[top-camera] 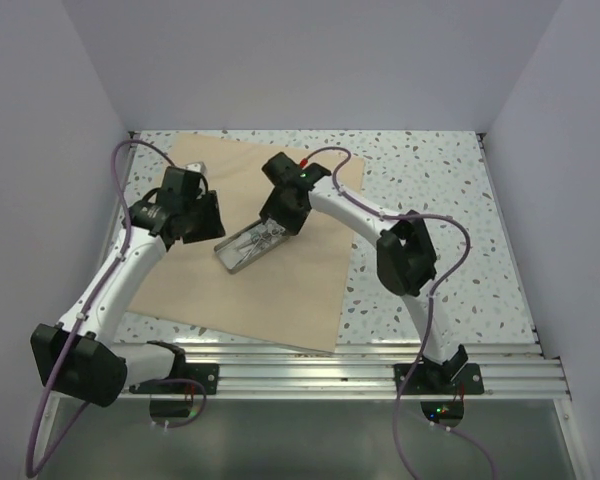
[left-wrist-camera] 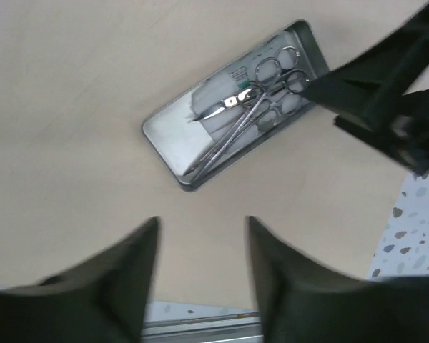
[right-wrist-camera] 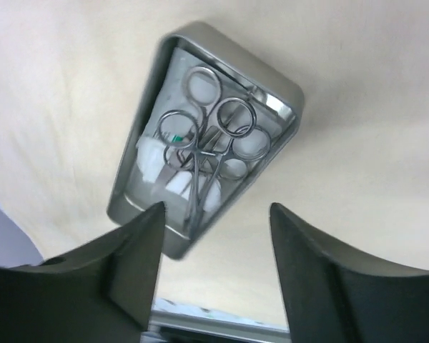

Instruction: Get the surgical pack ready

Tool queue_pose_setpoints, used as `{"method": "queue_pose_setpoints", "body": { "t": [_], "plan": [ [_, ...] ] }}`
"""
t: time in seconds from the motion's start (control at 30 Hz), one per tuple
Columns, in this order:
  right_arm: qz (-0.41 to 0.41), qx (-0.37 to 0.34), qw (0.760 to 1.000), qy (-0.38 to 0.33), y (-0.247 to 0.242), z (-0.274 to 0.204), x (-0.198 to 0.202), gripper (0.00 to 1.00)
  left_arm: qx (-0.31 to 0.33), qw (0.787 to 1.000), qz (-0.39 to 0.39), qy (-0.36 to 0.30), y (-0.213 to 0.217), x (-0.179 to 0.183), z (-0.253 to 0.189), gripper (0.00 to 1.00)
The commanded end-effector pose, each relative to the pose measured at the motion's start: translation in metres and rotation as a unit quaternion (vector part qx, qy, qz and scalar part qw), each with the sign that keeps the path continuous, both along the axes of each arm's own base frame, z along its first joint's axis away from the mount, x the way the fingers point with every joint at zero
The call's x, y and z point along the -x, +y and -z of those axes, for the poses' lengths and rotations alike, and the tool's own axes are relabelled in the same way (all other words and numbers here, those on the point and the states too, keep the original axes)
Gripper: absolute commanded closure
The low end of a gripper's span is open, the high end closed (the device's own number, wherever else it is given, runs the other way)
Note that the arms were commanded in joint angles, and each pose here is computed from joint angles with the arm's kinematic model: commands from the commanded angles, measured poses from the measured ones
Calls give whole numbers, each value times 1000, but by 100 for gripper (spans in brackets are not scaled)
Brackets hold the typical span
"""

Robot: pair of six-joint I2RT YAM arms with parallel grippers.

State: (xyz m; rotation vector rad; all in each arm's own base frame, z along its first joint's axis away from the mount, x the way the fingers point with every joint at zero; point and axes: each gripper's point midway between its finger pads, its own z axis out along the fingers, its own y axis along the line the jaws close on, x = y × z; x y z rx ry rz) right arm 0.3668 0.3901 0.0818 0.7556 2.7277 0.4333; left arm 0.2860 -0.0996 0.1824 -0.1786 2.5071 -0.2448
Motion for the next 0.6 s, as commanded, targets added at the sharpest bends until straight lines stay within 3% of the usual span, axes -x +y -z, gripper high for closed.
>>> {"method": "queue_pose_setpoints", "body": {
  "t": [0.0,0.07,0.17,0.2,0.23,0.4,0.57],
  "plan": [
    [-112,9,986,-119,-41,-71,-31,41,29,999,-39,-4,14,-8,-4,58],
    [-184,-2,967,-178,-47,-93,-42,65,49,997,-51,9,19,-10,4,69],
    [-259,-49,944,-197,-60,-74,-64,92,54,993,-85,54,35,-10,31,92],
    [-253,-53,945,-201,-76,-74,-85,96,57,991,-94,72,39,-8,43,100],
    [-269,-57,941,-196,-82,-69,-92,100,62,988,-114,89,49,-9,54,100],
    [-344,-140,911,-178,-76,-31,-135,100,89,968,-189,139,69,-11,96,100],
    [-352,-128,911,-170,-89,8,-154,100,73,952,-239,178,79,-16,128,100]
  ]
}}
